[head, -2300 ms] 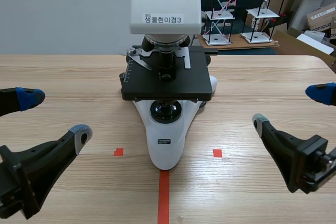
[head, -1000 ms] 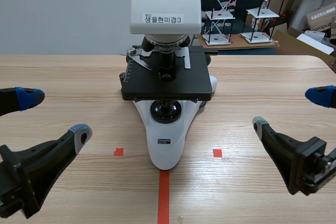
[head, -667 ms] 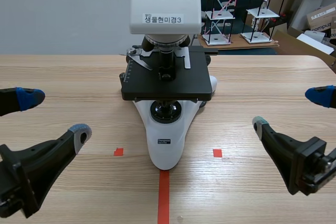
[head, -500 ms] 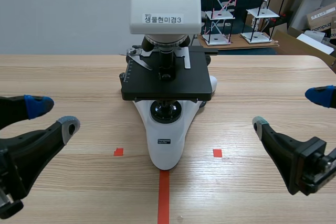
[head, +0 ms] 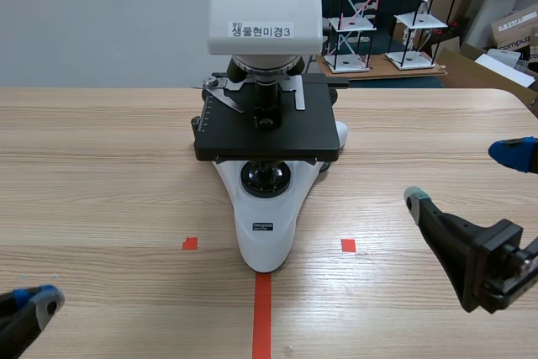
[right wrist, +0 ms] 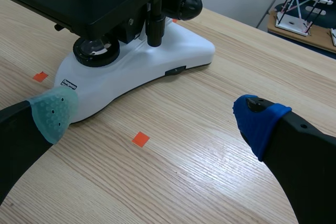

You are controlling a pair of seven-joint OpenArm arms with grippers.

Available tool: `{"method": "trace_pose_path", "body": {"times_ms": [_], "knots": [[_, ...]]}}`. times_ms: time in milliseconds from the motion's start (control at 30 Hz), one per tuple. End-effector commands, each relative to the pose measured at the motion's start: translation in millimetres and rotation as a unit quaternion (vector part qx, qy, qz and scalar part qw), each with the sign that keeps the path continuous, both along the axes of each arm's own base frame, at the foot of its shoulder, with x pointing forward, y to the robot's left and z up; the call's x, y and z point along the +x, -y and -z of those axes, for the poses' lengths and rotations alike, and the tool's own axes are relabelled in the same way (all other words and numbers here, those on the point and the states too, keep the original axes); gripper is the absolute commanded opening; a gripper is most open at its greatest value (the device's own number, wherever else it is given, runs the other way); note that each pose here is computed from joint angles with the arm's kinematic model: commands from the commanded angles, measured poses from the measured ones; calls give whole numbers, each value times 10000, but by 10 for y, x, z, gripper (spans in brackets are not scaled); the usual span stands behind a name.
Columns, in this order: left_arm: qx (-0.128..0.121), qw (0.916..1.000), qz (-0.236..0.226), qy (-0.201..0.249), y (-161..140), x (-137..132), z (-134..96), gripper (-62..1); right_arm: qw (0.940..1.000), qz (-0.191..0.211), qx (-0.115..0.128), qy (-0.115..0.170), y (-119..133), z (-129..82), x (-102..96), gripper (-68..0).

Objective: Point at the diaphragm

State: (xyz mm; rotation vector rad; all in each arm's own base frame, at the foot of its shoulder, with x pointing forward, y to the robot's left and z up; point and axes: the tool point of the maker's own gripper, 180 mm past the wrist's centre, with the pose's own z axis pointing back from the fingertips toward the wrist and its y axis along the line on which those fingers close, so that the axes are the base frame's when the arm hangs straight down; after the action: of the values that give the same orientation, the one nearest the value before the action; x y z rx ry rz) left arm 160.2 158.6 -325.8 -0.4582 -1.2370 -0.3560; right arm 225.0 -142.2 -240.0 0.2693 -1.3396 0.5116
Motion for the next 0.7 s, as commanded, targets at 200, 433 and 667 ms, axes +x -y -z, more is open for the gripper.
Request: {"method": "trace_pose_path", "body": {"times_ms": [200,433,667], "knots": [[-468,9985,26,291,146,54,307,-573,9998,-41,46,174,-15,-101,24,-19],[-978,9921,9,788,410,395,240,-573,9998,-41,46,174,-15,-101,24,-19],[-1355,9846,149,1094,721,690,171,-573,9998,-41,45,172,-15,-100,24,-19]]}}
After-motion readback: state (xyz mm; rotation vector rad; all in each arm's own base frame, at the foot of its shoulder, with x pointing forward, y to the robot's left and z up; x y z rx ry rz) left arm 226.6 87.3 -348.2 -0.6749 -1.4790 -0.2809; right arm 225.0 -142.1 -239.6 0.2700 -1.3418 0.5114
